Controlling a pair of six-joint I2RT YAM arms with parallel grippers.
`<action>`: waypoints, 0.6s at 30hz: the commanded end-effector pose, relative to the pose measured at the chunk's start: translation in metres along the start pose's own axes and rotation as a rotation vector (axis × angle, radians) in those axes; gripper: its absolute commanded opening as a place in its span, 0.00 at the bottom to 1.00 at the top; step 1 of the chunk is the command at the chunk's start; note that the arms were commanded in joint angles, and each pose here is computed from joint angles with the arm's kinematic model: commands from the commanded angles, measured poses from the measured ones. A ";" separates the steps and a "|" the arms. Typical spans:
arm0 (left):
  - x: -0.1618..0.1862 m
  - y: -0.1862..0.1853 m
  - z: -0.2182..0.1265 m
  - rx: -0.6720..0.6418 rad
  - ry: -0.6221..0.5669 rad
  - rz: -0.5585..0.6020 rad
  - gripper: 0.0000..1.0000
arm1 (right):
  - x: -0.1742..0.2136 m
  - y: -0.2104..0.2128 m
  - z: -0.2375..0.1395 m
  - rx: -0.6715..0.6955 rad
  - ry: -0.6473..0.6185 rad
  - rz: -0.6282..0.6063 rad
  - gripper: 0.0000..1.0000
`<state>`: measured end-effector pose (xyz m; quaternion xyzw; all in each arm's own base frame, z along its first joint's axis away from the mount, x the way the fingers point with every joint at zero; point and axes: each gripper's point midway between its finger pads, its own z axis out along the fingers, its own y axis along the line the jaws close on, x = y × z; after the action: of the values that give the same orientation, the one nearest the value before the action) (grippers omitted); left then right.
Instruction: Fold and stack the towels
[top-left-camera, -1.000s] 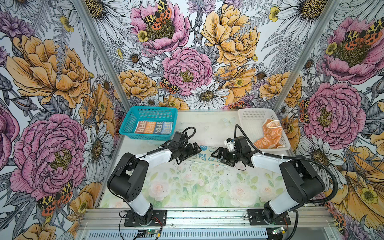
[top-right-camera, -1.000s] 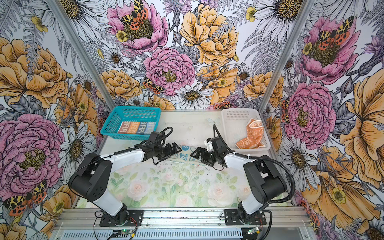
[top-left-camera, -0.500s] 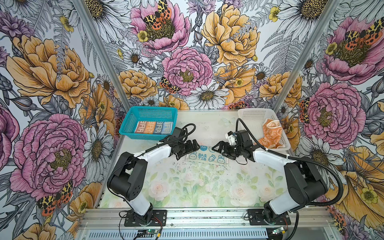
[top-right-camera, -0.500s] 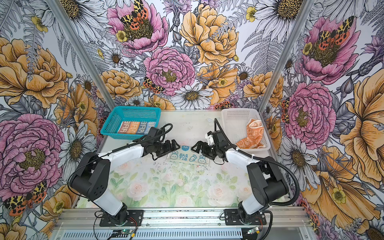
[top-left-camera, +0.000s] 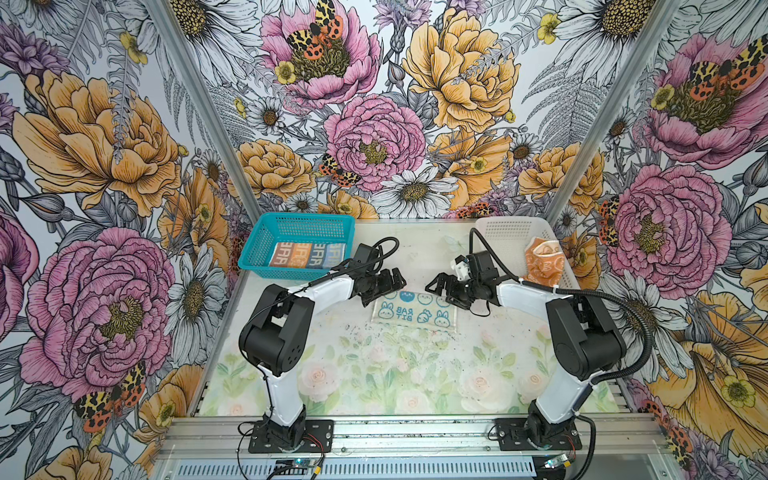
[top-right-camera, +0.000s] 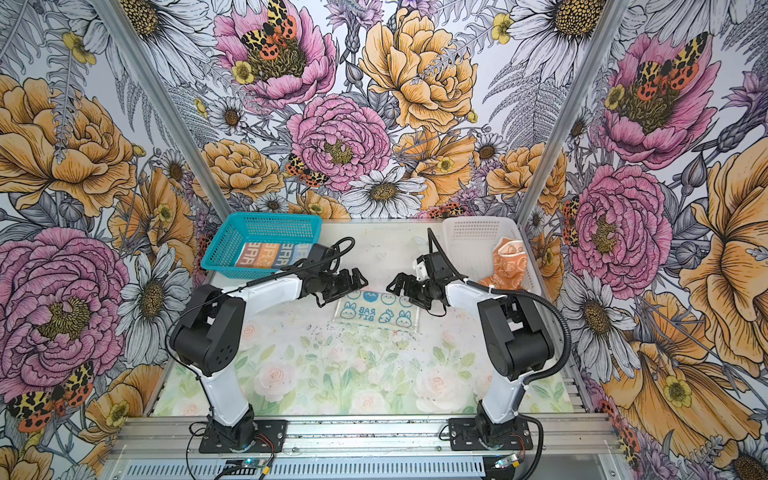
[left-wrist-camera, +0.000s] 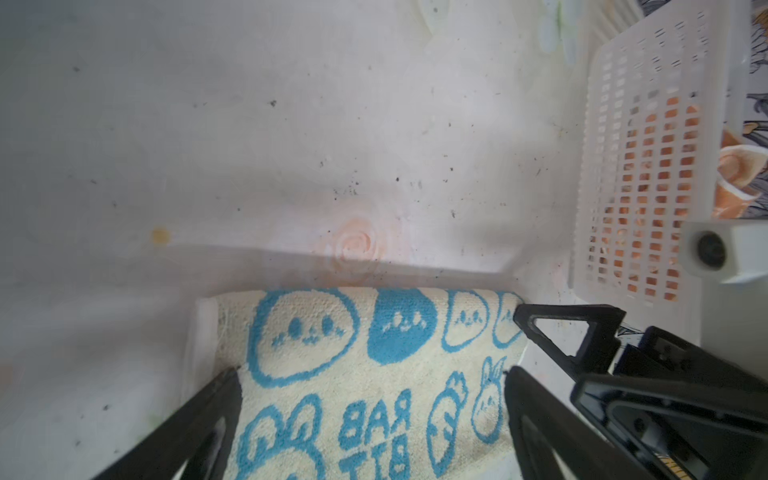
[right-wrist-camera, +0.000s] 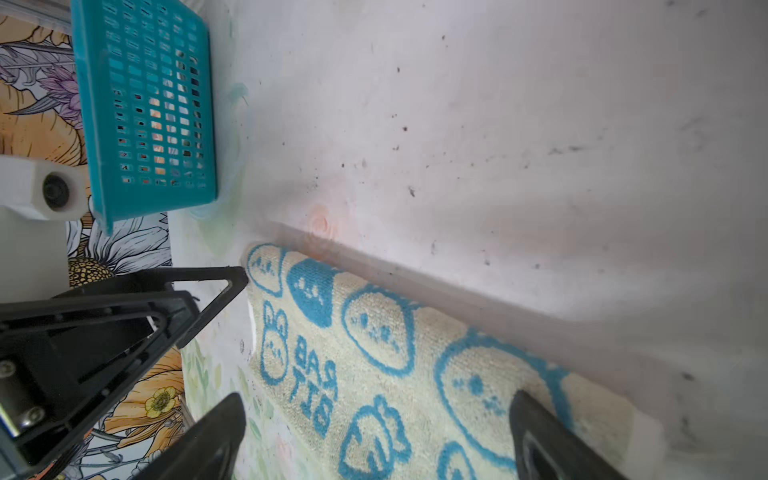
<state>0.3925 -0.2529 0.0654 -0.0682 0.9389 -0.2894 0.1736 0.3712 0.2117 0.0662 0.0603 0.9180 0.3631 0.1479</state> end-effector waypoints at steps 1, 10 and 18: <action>0.009 0.007 0.010 -0.005 0.026 0.023 0.99 | 0.002 -0.011 0.002 0.030 -0.002 -0.039 0.99; -0.001 -0.004 -0.017 -0.005 -0.010 0.075 0.99 | -0.008 0.009 -0.024 -0.004 -0.051 -0.088 0.99; 0.013 0.009 -0.037 -0.121 0.041 0.175 0.99 | 0.013 -0.005 -0.045 0.081 -0.055 -0.094 0.99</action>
<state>0.3784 -0.2406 0.0929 -0.0157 0.9472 -0.2601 0.1866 0.3599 0.1952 0.1082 0.0271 0.9140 0.3508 0.2023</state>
